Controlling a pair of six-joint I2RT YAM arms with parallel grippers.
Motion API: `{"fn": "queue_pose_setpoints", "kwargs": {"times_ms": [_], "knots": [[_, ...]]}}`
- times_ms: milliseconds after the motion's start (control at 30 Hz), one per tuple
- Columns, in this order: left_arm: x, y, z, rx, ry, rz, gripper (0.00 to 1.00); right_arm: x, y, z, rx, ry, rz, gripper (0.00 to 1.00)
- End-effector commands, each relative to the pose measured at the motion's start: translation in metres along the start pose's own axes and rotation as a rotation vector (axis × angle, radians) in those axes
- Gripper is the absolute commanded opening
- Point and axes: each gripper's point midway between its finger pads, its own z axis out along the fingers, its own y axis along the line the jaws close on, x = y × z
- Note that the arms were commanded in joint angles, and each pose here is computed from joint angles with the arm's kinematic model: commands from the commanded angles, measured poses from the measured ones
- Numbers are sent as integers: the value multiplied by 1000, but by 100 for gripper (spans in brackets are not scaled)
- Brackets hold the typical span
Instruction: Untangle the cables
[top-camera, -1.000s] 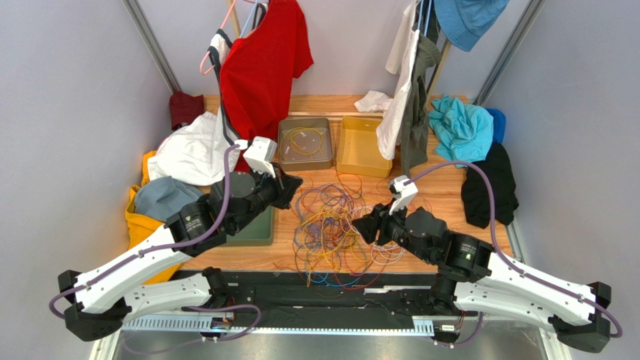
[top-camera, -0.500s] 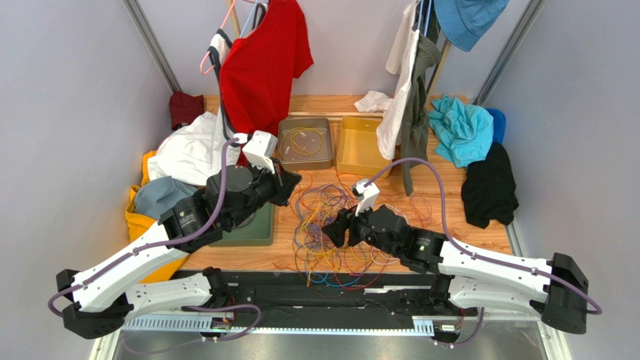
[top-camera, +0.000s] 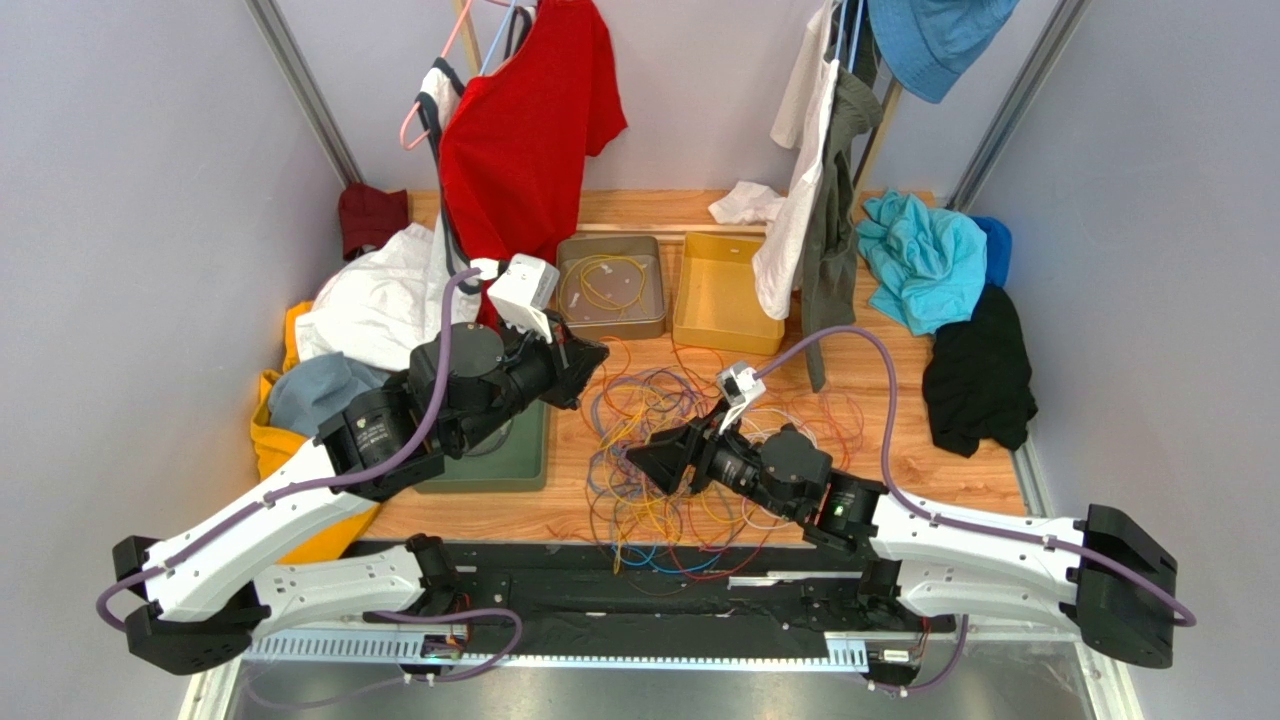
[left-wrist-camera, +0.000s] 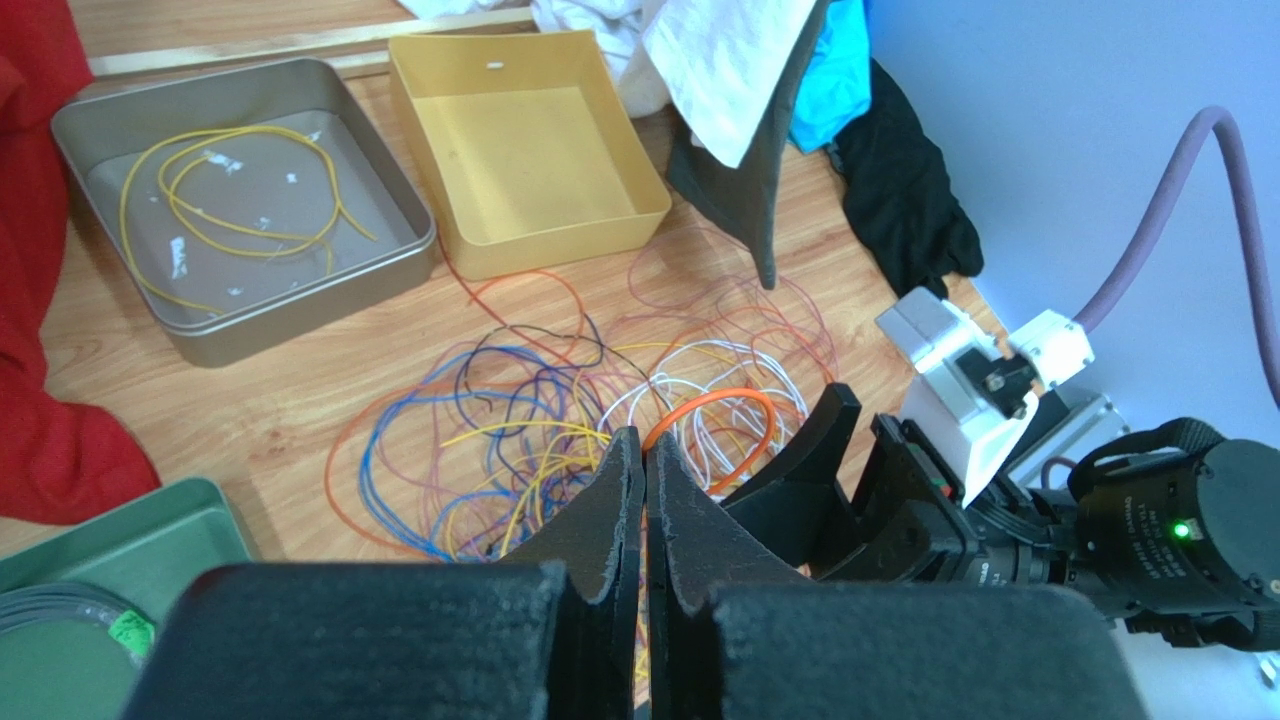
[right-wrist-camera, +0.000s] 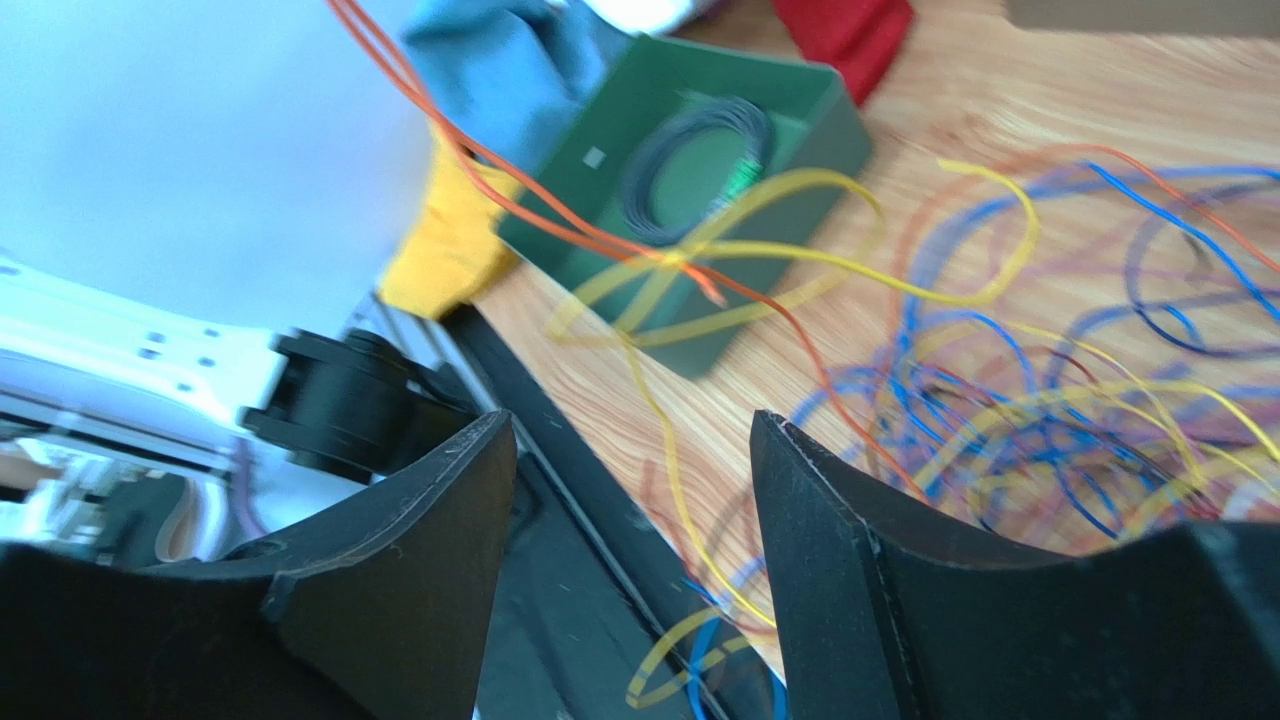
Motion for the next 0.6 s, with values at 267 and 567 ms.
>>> {"fn": "queue_pose_setpoints", "kwargs": {"times_ms": [267,567], "knots": [[-7,-19,3,79,-5,-32,0,-13,29,40,-106,-92,107,59],[-10,-3,-5,16,-26,-14,0,-15,26,23,-86,-109,120,0]]}}
